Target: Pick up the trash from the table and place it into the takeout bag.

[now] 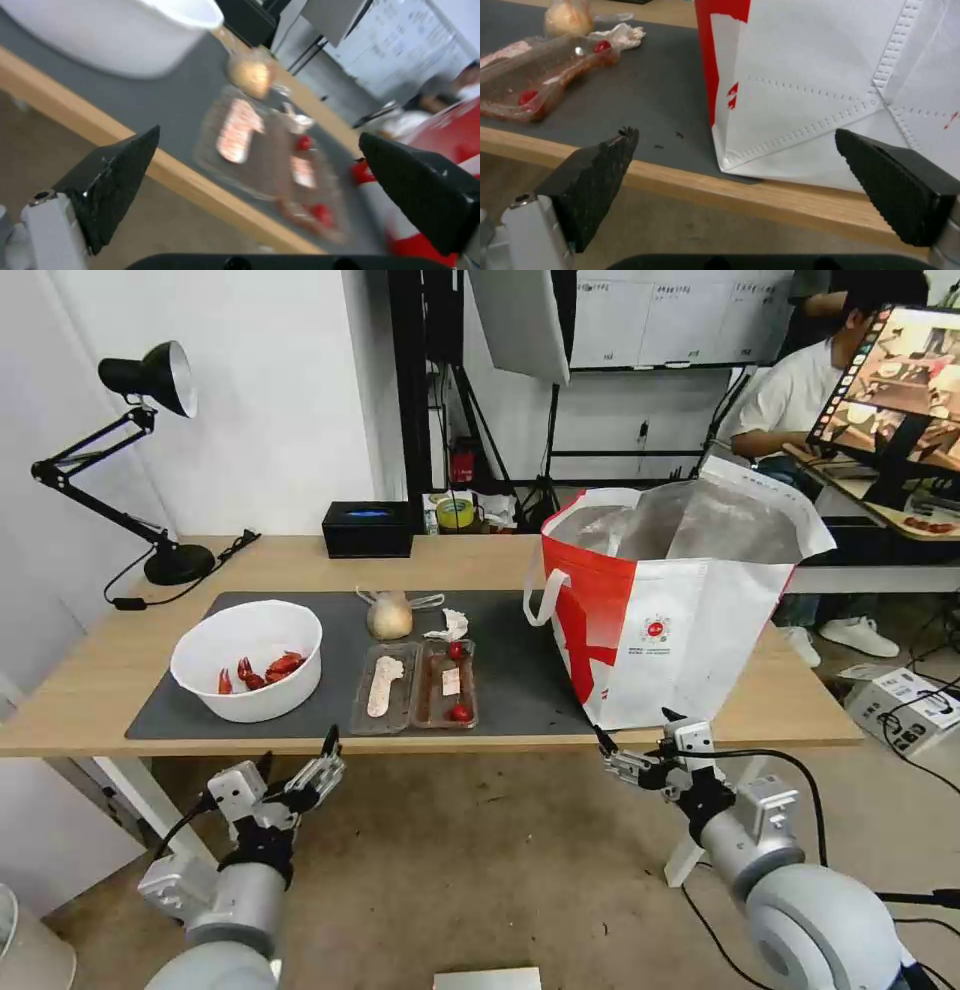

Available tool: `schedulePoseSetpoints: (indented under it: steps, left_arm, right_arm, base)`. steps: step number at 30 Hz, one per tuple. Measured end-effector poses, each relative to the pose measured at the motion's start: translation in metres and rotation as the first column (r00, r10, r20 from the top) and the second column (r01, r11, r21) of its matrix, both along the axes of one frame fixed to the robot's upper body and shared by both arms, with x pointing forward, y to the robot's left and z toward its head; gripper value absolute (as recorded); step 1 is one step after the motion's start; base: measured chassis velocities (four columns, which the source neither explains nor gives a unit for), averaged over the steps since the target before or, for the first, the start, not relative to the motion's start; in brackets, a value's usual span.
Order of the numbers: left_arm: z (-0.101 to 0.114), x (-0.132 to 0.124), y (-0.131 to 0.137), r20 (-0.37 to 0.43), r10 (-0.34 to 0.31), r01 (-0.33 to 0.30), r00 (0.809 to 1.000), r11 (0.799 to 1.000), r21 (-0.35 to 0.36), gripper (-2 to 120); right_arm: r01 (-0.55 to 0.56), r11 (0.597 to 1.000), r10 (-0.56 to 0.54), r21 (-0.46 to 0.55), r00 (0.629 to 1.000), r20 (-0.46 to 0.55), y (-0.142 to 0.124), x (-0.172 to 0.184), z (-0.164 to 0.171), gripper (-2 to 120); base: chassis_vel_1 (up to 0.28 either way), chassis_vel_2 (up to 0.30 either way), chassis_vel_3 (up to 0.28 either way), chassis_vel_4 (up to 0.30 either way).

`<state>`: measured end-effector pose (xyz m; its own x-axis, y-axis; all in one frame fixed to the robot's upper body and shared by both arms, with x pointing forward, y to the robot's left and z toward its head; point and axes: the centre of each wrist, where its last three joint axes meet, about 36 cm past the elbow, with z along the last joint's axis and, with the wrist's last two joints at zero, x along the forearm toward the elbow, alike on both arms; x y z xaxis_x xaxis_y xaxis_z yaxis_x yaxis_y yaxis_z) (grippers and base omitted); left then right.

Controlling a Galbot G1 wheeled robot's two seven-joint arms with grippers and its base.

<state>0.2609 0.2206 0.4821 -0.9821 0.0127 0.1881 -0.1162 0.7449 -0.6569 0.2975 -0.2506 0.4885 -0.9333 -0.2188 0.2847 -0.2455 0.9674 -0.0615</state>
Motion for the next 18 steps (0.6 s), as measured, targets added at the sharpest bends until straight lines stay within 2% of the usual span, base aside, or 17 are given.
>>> schedulePoseSetpoints:
  steps: [1,2,4,5,6,8,11,18]
  left_arm:
    - [0.003,0.004,-0.003,-0.007,0.004,-0.004,1.000,0.997,-0.074,100]
    - [0.004,0.006,-0.004,-0.011,0.002,-0.003,1.000,0.993,-0.114,100]
    - [0.007,0.011,-0.005,-0.019,-0.004,0.000,1.000,0.982,-0.187,100]
    - [0.007,0.011,-0.005,-0.019,-0.004,0.000,1.000,0.982,-0.187,100]
    - [0.009,0.017,-0.008,-0.036,-0.015,0.005,0.999,0.965,-0.263,100]
    - [0.010,0.019,-0.009,-0.041,-0.021,0.008,0.999,0.957,-0.290,100]
    - [0.017,0.033,-0.018,-0.079,-0.049,0.013,0.996,0.915,-0.403,100]
    - [0.016,0.037,-0.027,-0.096,-0.091,0.040,0.991,0.898,-0.438,100]
  right_arm:
    - [0.001,1.000,-0.001,0.001,1.000,-0.002,0.000,-0.001,-0.001,100]
    - [0.002,1.000,-0.002,0.002,1.000,-0.003,0.001,-0.001,-0.001,100]
    - [0.003,1.000,-0.002,0.004,1.000,-0.005,0.001,-0.002,-0.002,100]
    - [0.003,1.000,-0.002,0.004,1.000,-0.005,0.001,-0.002,-0.002,100]
    - [0.003,1.000,-0.003,0.005,1.000,-0.007,0.002,-0.003,-0.003,100]
    - [0.003,1.000,-0.003,0.006,1.000,-0.008,0.003,-0.003,-0.004,100]
    - [0.006,1.000,-0.005,0.009,1.000,-0.014,0.004,-0.005,-0.006,100]
    - [0.008,1.000,-0.008,0.010,1.000,-0.018,0.005,-0.004,-0.008,100]
  base:
    - [0.000,0.000,0.000,0.000]
    - [0.000,0.000,0.000,0.000]
    - [0.000,0.000,0.000,0.000]
    - [0.000,0.000,0.000,0.000]
    - [0.000,0.000,0.000,0.000]
    - [0.000,0.000,0.000,0.000]
    - [0.000,0.000,0.000,0.000]
    - [0.000,0.000,0.000,0.000]
